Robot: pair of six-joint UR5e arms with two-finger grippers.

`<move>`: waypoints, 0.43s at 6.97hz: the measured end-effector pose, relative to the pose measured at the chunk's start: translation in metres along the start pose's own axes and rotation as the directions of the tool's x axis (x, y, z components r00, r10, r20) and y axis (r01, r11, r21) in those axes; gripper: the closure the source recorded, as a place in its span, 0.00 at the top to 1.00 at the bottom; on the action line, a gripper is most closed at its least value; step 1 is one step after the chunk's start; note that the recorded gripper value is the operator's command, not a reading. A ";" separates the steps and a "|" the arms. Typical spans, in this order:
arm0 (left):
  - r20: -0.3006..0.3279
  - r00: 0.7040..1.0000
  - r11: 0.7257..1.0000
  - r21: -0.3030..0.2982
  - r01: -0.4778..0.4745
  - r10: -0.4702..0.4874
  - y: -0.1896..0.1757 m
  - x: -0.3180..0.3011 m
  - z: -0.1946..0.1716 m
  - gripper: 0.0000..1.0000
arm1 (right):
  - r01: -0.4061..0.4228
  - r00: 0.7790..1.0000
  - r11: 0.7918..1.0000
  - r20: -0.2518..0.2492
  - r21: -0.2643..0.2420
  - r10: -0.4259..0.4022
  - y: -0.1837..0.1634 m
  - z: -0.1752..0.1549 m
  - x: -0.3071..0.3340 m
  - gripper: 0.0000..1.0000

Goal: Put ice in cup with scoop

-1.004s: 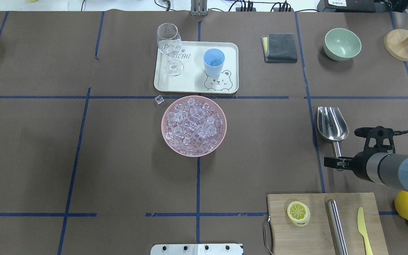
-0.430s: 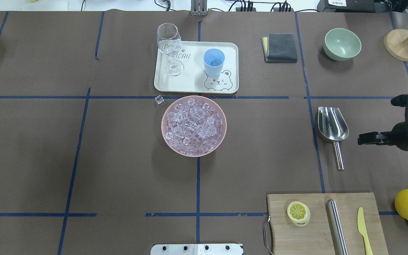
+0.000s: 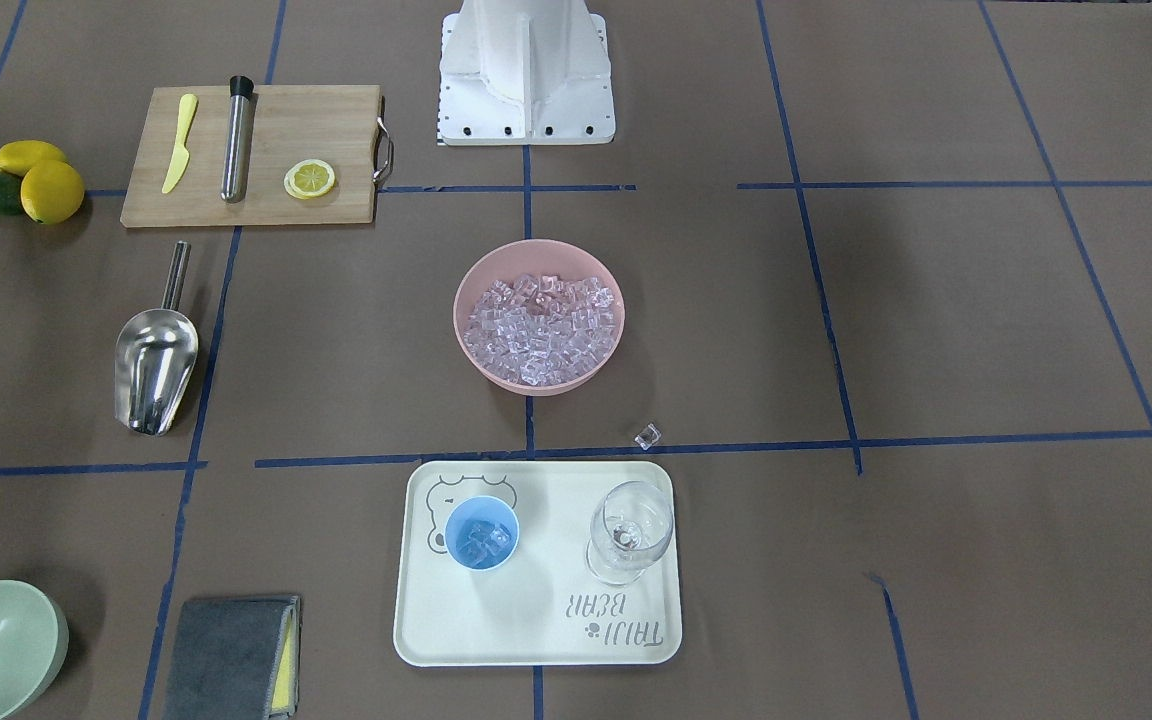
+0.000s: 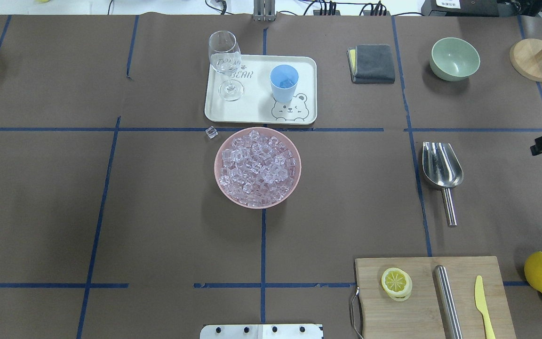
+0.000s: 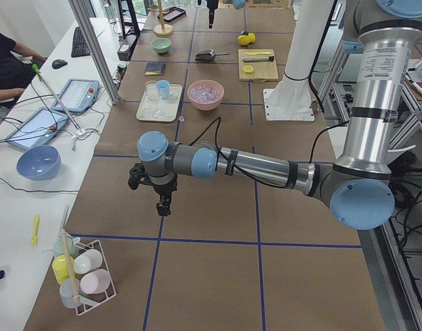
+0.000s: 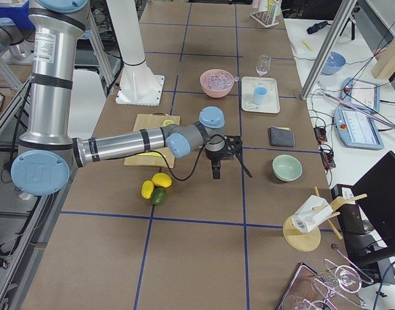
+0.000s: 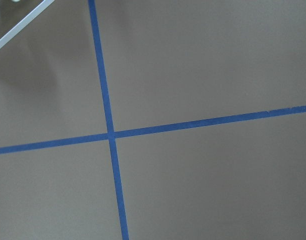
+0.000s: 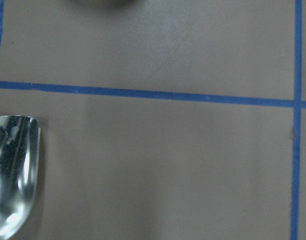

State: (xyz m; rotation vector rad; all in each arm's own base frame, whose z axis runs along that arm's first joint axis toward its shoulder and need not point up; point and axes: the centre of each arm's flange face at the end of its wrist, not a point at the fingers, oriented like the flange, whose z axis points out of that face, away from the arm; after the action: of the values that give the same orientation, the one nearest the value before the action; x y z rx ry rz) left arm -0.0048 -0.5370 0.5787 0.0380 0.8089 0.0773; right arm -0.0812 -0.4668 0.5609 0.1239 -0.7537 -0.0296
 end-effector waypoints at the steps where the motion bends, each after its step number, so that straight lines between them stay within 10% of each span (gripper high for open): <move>1: -0.003 1.000 1.000 -0.002 0.020 -0.020 0.006 -0.010 0.000 1.00 | 0.028 0.999 0.999 0.016 -0.025 -0.028 -0.014 -0.006 0.049 1.00; 3: -0.004 0.999 0.999 -0.012 0.035 -0.035 0.013 -0.020 0.004 1.00 | 0.066 0.998 0.996 0.021 -0.062 -0.064 -0.017 -0.012 0.115 1.00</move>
State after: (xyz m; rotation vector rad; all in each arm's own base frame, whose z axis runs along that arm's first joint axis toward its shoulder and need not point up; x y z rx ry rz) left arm -0.0164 -0.5252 0.5961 0.0122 0.8131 0.0487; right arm 0.0115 -0.4901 0.6282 0.0886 -0.7672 -0.1164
